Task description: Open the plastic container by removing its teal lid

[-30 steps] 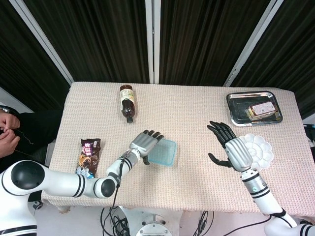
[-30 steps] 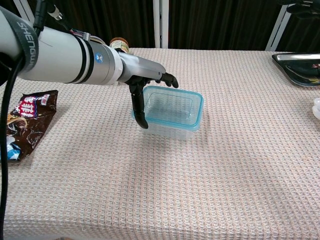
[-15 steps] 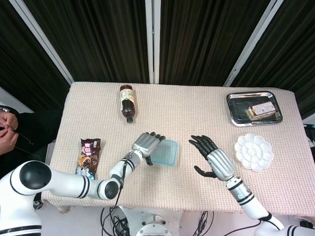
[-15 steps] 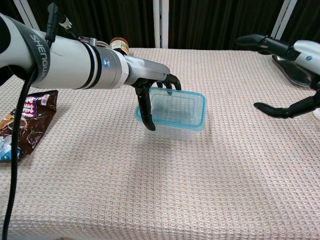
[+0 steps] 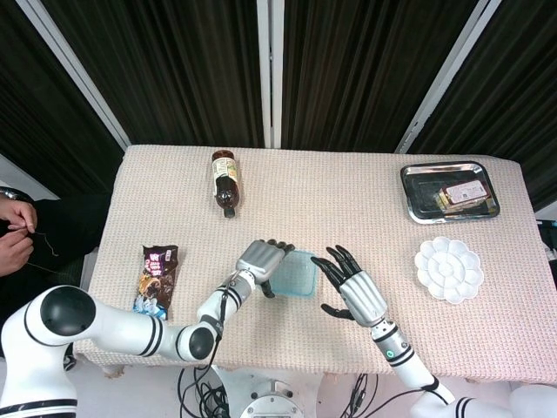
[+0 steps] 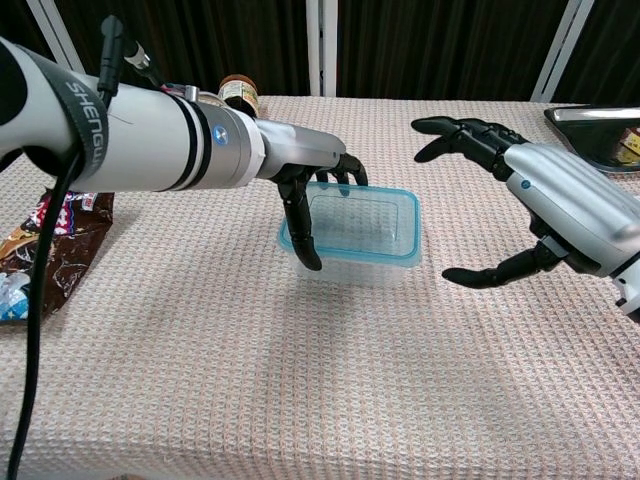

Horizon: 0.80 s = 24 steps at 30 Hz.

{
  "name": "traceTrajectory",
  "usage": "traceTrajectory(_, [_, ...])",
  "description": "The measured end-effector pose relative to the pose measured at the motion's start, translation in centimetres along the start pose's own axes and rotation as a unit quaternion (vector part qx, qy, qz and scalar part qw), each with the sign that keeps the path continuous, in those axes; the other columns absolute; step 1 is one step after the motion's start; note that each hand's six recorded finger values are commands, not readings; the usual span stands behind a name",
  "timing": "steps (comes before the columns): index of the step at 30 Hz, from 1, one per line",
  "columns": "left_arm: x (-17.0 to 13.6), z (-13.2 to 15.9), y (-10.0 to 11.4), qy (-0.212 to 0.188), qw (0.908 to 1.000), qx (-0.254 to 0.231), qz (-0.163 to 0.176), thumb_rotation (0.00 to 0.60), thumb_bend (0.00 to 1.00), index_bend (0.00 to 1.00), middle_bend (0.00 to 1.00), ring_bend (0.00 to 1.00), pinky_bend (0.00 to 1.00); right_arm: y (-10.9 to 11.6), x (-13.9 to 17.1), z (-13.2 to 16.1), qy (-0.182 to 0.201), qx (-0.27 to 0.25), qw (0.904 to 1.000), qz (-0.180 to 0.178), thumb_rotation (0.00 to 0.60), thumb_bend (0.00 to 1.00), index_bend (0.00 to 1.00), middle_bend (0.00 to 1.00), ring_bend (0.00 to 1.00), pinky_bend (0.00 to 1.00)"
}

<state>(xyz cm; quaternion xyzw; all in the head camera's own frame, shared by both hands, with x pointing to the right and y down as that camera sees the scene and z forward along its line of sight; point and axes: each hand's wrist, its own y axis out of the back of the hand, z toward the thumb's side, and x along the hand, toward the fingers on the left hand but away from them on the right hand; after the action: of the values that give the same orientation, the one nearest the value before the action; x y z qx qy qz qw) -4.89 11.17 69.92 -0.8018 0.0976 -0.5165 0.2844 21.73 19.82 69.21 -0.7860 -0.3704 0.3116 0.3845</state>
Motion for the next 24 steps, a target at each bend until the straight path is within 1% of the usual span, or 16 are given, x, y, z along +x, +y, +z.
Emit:
traceTrajectory(4, [0.0, 0.1, -0.1, 0.0, 1.0, -0.002, 0.0, 0.6, 0.04, 0.17, 0.25, 0.13, 0.31, -0.7, -0.5, 0.4, 0.007, 0.003, 1.0, -0.004, 0.6, 0.03, 0.15, 0.25, 0.03, 0.0])
traceTrajectory(9, [0.0, -0.1, -0.1, 0.003, 1.0, 0.004, 0.004, 0.6, 0.04, 0.17, 0.25, 0.13, 0.31, -1.5, -0.9, 0.6, 0.017, 0.008, 0.9998, 0.001, 0.6, 0.03, 0.15, 0.26, 0.03, 0.0])
traceTrajectory(15, [-0.1, 0.0, -0.3, 0.0, 1.0, 0.003, 0.001, 0.6, 0.04, 0.17, 0.25, 0.13, 0.31, -1.6, -1.0, 0.4, 0.021, 0.009, 0.9997, 0.007, 0.6, 0.03, 0.15, 0.26, 0.03, 0.0])
traceTrajectory(20, [-0.2, -0.1, -0.5, -0.002, 0.9999, 0.016, -0.003, 0.6, 0.04, 0.17, 0.25, 0.13, 0.3, -1.5, -1.3, 0.2, 0.026, 0.024, 0.9993, 0.013, 0.6, 0.03, 0.16, 0.26, 0.03, 0.0])
traceTrajectory(24, [-0.2, 0.0, -0.5, -0.001, 0.9999, 0.017, -0.002, 0.6, 0.04, 0.17, 0.25, 0.13, 0.3, -1.4, -1.5, 0.2, 0.033, 0.031, 0.9988, 0.015, 0.6, 0.03, 0.16, 0.27, 0.04, 0.0])
